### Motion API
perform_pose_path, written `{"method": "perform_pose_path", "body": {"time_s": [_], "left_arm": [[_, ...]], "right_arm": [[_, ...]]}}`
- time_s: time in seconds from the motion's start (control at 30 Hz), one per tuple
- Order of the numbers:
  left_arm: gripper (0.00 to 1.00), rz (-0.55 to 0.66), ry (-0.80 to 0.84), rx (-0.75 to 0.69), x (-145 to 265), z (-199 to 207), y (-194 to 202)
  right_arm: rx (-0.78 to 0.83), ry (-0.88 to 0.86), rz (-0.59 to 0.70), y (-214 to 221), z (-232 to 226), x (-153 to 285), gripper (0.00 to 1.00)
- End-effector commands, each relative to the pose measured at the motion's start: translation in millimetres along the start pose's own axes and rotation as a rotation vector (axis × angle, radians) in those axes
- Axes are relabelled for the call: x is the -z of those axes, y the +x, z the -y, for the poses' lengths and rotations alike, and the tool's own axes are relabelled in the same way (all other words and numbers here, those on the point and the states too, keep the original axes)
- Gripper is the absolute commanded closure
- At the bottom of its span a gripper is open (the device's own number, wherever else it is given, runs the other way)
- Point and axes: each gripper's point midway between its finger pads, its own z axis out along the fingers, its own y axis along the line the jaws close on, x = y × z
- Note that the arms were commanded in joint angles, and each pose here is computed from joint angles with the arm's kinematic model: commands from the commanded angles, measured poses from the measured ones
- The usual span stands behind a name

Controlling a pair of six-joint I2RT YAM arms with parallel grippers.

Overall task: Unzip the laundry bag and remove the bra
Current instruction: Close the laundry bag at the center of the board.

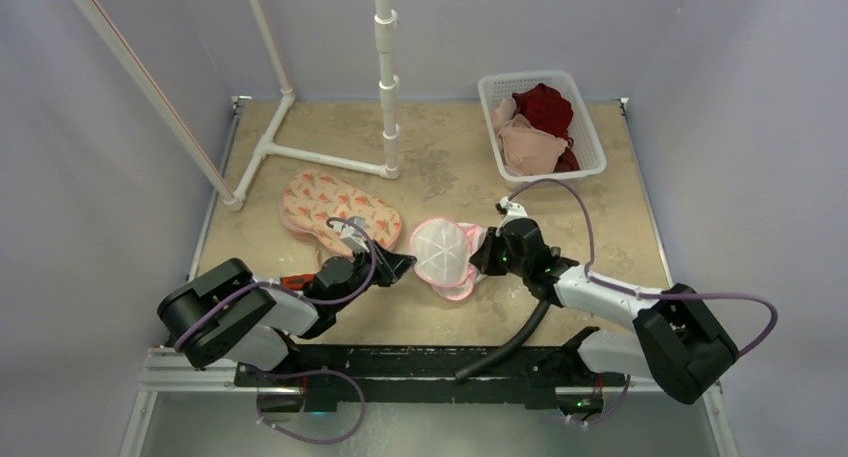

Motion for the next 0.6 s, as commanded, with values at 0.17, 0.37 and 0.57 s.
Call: {"method": "perform_pose_path", "body": {"time_s": [0.17,0.37,0.57], "left_arm": [[0.47,0.101,-0.03,-0.091,21.0,40.9,-56.8],[0.37,0.363,-0.141,-0.208,85.9,90.1,-161.0],[0.37,0.43,-0.232,-0.242,125.2,99.9,-195.3]], "right_arm": [[0.119,-0.278,0.257,-100.3,-93.9,73.4,1.0],[0.197,-0.579,0.241,-148.3,-187.8,118.4,1.0],[0.19,-0.648,0.253,-165.0,-214.5,138.4,1.0]]}}
